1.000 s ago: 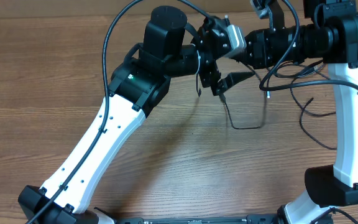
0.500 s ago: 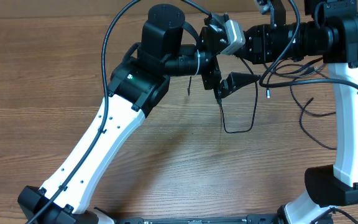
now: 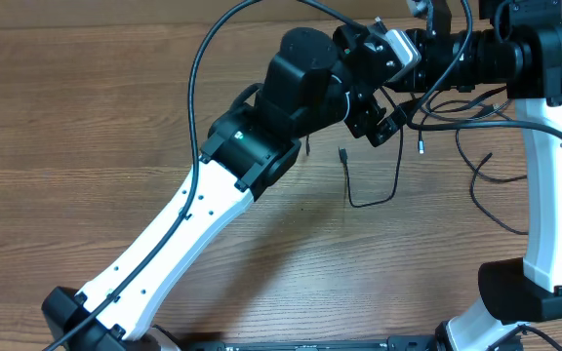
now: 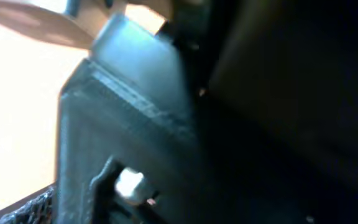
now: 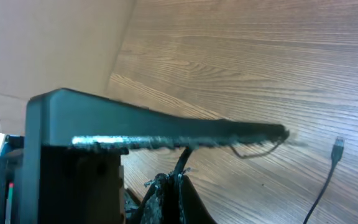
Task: Untangle cables
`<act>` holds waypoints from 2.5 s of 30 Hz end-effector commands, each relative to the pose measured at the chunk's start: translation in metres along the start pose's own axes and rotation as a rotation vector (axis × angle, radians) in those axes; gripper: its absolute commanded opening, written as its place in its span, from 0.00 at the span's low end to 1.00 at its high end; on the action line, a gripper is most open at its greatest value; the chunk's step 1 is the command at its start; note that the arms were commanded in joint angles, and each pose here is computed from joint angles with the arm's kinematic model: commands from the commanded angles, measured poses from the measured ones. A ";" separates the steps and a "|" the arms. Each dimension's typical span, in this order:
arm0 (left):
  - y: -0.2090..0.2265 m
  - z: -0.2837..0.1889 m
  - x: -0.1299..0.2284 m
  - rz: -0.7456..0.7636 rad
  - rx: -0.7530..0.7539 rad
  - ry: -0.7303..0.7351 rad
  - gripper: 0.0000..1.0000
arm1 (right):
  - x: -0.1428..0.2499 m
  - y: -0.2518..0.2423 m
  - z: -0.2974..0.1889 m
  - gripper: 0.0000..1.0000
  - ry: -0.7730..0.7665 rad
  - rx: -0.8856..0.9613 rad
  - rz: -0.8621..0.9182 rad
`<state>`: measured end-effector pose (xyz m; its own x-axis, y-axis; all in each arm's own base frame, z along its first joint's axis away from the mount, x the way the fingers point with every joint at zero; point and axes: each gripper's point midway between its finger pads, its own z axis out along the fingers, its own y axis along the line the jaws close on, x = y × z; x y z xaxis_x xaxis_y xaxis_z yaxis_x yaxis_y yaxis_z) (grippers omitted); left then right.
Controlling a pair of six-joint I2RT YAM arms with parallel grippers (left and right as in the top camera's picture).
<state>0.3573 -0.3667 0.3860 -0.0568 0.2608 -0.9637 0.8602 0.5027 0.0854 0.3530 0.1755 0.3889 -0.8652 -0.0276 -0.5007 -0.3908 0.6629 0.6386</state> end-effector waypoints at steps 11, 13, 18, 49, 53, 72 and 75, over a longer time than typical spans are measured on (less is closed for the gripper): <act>0.020 0.012 0.046 -0.049 -0.117 0.162 0.99 | 0.000 0.023 -0.010 0.04 -0.023 -0.069 -0.040; 0.019 0.012 0.049 -0.049 -0.113 0.176 1.00 | -0.001 0.023 -0.010 0.04 -0.025 -0.068 -0.041; 0.022 0.011 0.049 -0.054 -0.108 0.172 1.00 | -0.001 0.023 -0.010 0.04 -0.027 -0.069 -0.043; 0.043 0.003 0.035 -0.164 -0.061 0.083 1.00 | -0.009 0.027 -0.024 0.04 -0.055 -0.157 -0.035; 0.046 0.003 0.036 -0.162 -0.078 0.088 0.99 | -0.009 0.027 -0.024 0.04 -0.058 -0.158 -0.038; 0.071 -0.003 0.050 -0.216 -0.211 0.134 0.04 | -0.014 0.017 -0.023 0.04 -0.078 -0.099 -0.044; 0.076 -0.006 0.053 -0.222 -0.221 0.142 0.04 | -0.017 0.009 -0.026 0.04 -0.091 -0.070 -0.036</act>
<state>0.3873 -0.3395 0.3534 -0.2484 0.2600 -0.9331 0.7935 0.6071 -0.0421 0.3613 0.1719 0.4064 -0.8411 0.0036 -0.5409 -0.4369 0.5850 0.6833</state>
